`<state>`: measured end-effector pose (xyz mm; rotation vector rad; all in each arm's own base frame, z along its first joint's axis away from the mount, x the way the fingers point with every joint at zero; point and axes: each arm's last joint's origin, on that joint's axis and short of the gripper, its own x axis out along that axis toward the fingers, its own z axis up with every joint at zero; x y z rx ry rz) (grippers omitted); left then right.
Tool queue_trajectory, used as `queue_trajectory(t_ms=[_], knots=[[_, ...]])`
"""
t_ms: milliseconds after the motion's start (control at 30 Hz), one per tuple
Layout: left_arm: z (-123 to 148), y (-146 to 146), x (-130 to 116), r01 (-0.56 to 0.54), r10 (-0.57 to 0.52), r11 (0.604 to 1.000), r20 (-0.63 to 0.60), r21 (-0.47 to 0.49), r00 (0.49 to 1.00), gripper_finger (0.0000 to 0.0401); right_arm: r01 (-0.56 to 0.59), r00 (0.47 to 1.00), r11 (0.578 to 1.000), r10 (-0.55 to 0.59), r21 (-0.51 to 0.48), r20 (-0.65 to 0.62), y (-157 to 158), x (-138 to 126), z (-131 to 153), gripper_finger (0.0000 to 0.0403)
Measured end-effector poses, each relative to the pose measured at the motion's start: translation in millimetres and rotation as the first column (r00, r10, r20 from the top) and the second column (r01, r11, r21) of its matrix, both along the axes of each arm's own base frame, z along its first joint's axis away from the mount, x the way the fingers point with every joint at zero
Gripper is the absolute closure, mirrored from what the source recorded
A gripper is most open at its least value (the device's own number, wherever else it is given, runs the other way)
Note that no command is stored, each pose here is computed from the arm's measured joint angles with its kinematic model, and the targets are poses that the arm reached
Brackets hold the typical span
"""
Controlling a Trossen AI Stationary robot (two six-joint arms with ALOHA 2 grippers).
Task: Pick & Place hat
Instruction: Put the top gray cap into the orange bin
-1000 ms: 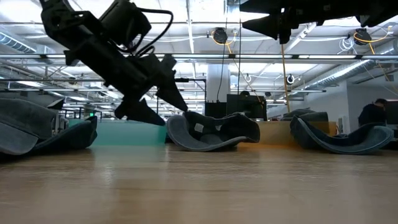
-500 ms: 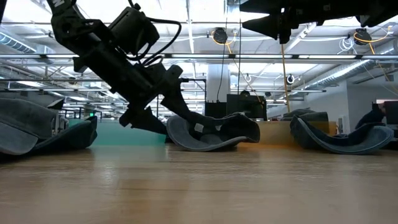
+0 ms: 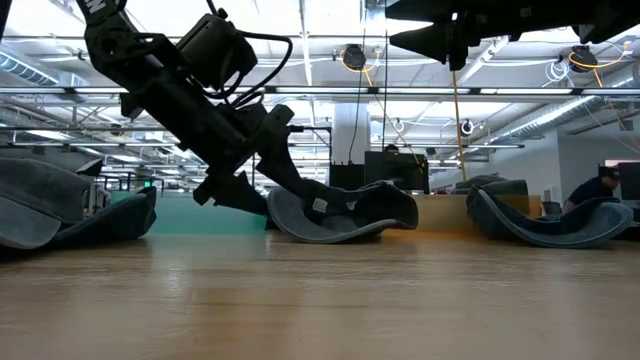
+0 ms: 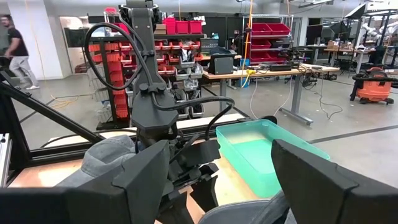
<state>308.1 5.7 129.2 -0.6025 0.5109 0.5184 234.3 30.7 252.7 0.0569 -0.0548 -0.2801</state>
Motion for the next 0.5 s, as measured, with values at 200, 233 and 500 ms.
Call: queue_trajectory(t_ms=[200,233,500], knots=[[0.0,0.0,0.0,0.017,-0.017,1.0,-0.009,0.023,1.0,0.0169,0.0,1.0,1.0,0.0,0.0,0.0,0.0,0.0,0.0,0.0133],[0.1,0.0,0.1,0.017,-0.017,1.0,-0.009,0.023,1.0,0.0182,0.0,1.0,1.0,0.0,0.0,0.0,0.0,0.0,0.0,0.0133],[0.0,-0.2,0.1,0.041,-0.041,0.998,-0.019,0.041,0.999,0.0319,0.0,1.0,1.0,0.0,0.0,0.0,0.0,0.0,0.0,0.0133]])
